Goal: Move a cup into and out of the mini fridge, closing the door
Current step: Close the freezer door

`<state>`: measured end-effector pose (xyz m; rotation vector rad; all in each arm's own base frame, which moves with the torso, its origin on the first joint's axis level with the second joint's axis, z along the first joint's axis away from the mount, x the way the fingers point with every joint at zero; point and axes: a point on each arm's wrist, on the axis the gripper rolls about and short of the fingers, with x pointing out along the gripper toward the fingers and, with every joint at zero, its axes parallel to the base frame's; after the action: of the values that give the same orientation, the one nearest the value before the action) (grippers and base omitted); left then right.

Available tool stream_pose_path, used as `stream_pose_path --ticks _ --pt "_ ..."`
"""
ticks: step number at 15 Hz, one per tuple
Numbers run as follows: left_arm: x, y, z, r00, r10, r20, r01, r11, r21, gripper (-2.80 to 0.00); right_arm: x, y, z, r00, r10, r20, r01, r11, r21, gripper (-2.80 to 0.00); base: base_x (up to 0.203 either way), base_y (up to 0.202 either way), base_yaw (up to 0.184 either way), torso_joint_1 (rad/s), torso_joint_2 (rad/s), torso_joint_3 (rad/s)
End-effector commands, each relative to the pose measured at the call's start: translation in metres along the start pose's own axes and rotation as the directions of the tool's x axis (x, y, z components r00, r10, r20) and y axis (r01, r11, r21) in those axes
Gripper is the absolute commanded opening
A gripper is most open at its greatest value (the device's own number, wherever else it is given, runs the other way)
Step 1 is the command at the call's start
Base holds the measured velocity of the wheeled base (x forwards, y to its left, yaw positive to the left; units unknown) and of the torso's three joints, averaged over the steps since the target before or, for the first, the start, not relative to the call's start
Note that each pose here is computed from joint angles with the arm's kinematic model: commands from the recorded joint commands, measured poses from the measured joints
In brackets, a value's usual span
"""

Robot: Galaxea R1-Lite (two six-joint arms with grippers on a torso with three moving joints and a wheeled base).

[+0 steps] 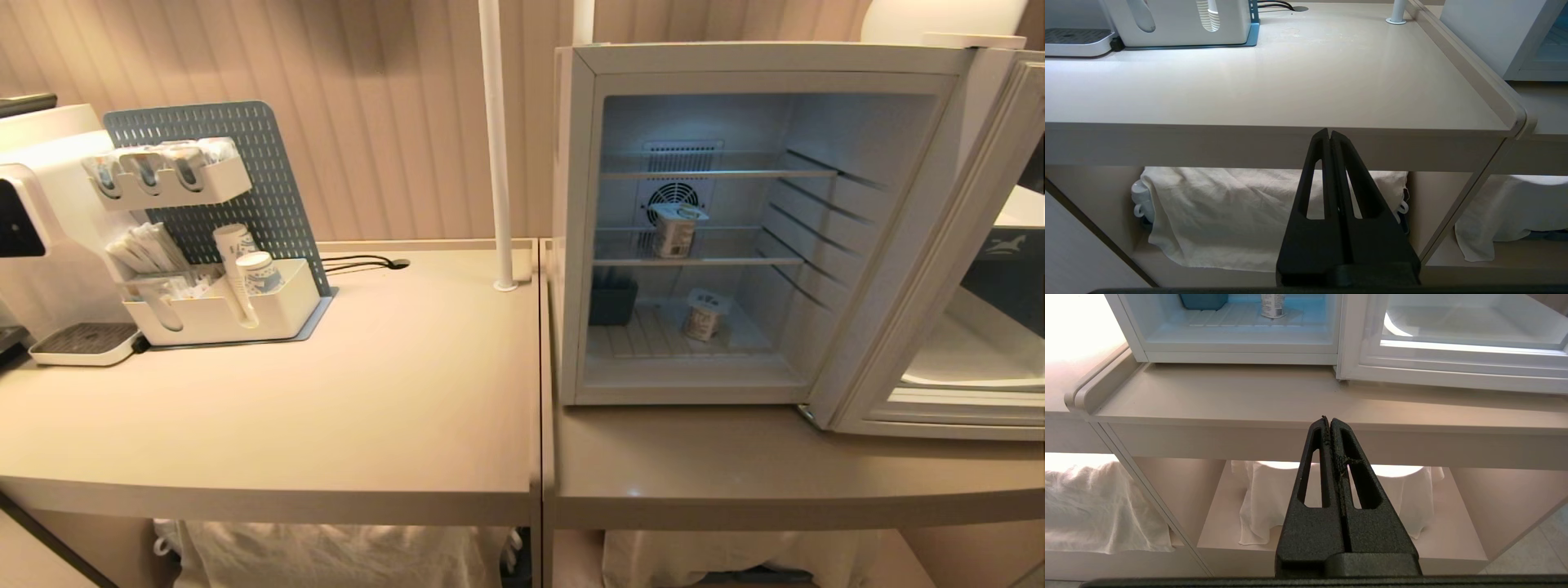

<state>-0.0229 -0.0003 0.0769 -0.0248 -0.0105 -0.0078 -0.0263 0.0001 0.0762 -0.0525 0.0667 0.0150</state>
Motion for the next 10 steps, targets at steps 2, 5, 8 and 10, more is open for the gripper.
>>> stream_pose_path --ticks 2,5,8,10 --pt "0.0001 0.0000 0.0000 1.000 0.000 -0.001 0.000 1.000 0.000 -2.80 -0.0001 0.0000 0.0004 1.000 -0.001 -0.001 0.001 1.000 -0.001 -2.80 0.000 0.000 0.000 0.000 0.00 0.000" --pt "0.0001 0.0000 0.0000 1.000 0.000 -0.001 0.000 1.000 0.000 -2.80 -0.0001 0.0000 0.0004 1.000 -0.001 -0.001 0.001 1.000 0.001 -2.80 0.000 0.000 0.000 0.000 0.00 0.000" --pt "0.0001 0.0000 0.0000 1.000 0.000 -0.001 0.000 1.000 0.000 -2.80 0.0001 0.0000 0.0000 1.000 -0.001 -0.002 0.001 1.000 0.001 -2.80 0.001 -0.023 0.000 0.001 0.00 0.000" --pt "0.0001 0.0000 0.0000 1.000 0.000 -0.001 0.000 1.000 0.000 -2.80 0.0001 0.0000 0.0001 1.000 -0.001 -0.002 0.001 1.000 0.001 -2.80 0.000 -0.152 0.000 -0.001 0.00 0.001"
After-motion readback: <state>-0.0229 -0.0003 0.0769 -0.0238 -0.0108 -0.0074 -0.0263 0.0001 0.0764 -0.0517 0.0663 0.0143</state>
